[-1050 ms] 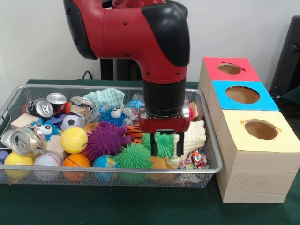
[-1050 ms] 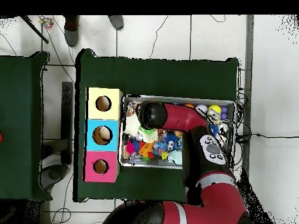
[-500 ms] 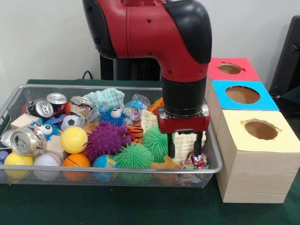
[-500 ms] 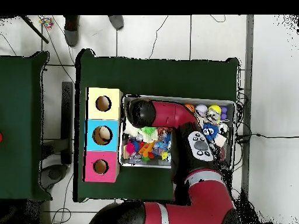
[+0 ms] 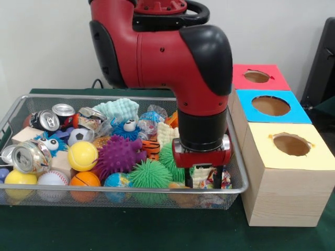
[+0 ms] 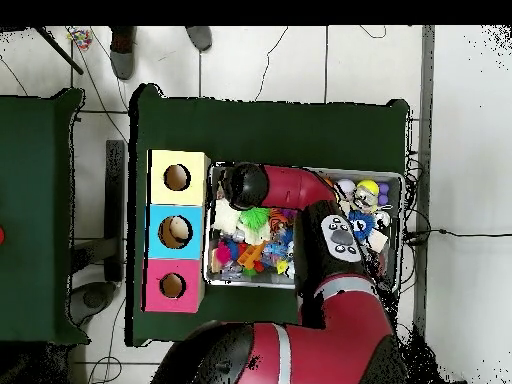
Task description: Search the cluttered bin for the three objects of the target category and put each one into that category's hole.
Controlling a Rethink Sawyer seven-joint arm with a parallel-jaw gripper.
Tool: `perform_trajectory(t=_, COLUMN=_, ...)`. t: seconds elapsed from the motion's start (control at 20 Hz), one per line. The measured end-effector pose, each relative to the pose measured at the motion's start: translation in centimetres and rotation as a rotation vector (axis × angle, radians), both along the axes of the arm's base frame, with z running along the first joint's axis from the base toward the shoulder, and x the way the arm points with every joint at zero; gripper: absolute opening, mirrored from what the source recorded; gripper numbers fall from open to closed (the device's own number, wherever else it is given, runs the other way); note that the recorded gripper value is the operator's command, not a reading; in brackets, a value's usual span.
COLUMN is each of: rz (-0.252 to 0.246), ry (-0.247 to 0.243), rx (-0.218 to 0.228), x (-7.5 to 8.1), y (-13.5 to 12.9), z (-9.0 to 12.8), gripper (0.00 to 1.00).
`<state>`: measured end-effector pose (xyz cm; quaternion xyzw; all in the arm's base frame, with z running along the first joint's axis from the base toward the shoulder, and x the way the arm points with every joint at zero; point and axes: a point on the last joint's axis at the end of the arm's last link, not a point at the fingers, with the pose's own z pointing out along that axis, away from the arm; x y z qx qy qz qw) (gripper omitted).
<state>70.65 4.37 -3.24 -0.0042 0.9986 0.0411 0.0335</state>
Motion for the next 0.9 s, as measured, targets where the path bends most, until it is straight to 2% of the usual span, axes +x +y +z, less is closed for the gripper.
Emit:
perform_trajectory(t=0.3, rz=-0.024, ry=0.031, rx=0.035, x=0.4, y=-1.0, z=-0.1, gripper=1.00)
perform_trajectory(t=0.9, rz=-0.070, ry=0.039, rx=0.095, x=0.4, y=-3.0, z=0.0, gripper=1.00)
